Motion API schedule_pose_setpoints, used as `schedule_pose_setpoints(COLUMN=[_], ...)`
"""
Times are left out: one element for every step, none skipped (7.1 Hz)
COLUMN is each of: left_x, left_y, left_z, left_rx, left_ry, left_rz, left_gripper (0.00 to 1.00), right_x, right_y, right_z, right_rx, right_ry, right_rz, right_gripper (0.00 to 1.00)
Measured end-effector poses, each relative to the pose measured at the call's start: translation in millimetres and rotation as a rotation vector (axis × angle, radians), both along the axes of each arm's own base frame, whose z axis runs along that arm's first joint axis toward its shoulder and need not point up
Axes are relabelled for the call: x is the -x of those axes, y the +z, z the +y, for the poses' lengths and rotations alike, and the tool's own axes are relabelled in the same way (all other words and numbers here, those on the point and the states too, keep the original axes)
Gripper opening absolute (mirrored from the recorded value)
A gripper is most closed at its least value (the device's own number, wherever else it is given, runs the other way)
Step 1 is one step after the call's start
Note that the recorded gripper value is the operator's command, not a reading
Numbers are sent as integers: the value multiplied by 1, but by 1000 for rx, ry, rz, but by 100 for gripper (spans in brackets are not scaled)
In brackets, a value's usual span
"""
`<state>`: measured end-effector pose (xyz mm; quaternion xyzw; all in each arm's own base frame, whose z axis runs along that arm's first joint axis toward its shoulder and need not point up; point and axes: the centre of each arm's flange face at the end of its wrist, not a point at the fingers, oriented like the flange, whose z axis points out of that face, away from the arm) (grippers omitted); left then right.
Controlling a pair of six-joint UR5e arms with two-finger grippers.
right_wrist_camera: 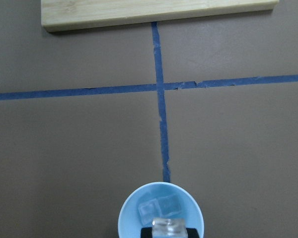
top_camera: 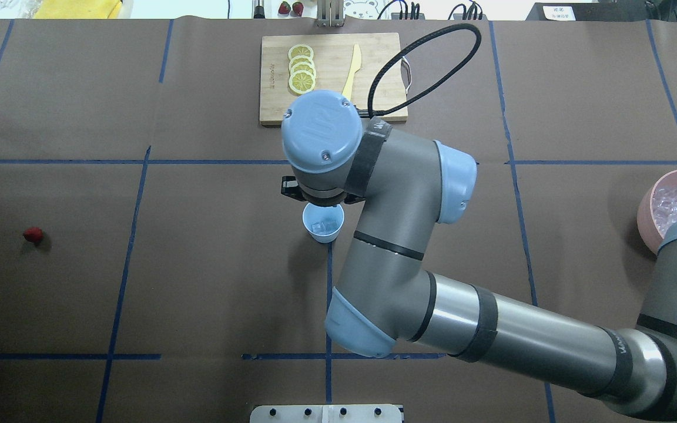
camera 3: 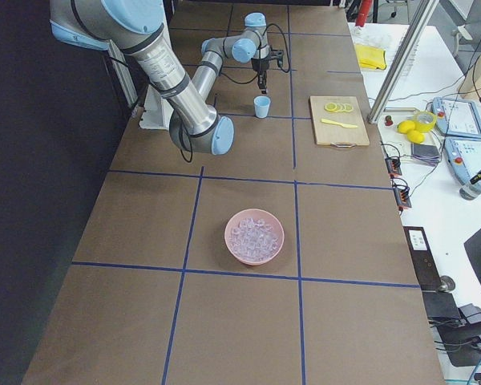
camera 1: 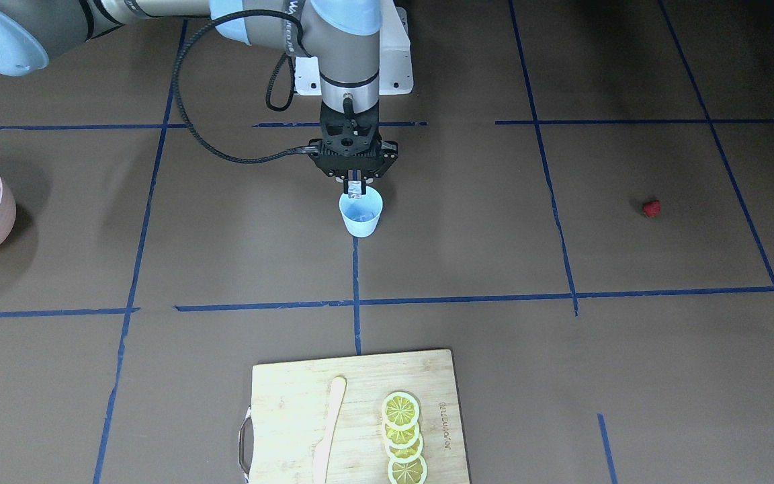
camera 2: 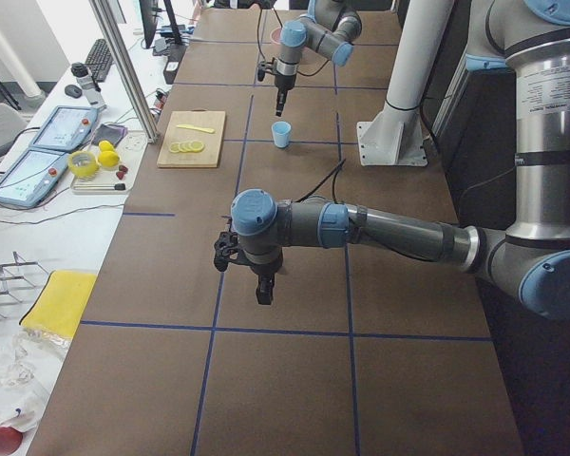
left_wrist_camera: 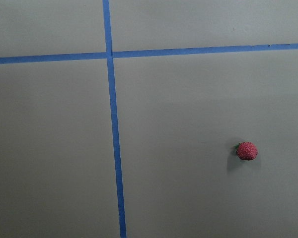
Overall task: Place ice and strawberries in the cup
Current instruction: 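Open the right gripper over the cup and lift away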
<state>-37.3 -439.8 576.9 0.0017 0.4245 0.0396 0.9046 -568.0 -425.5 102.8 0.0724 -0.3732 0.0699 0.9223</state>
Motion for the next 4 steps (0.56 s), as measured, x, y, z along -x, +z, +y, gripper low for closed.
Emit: schedule_pose_setpoints(left_x=[0,0,0,0], left_y=[0,0,1,1], left_z=[0,0,0,0], left_rx=[0,0,1,1], left_ry=[0,0,0,0], left_rz=[0,0,0,0], left_gripper=[100,100,100,100], right_x=[10,15,16,16], right_y=[0,2,6,10], right_z=[5,7,8,8], right_rx=[-1,-1,-3,-8], right_ry=[-1,-3,-4,-4], right_rz=[11,19,26,34], right_gripper=[61,99,99,99])
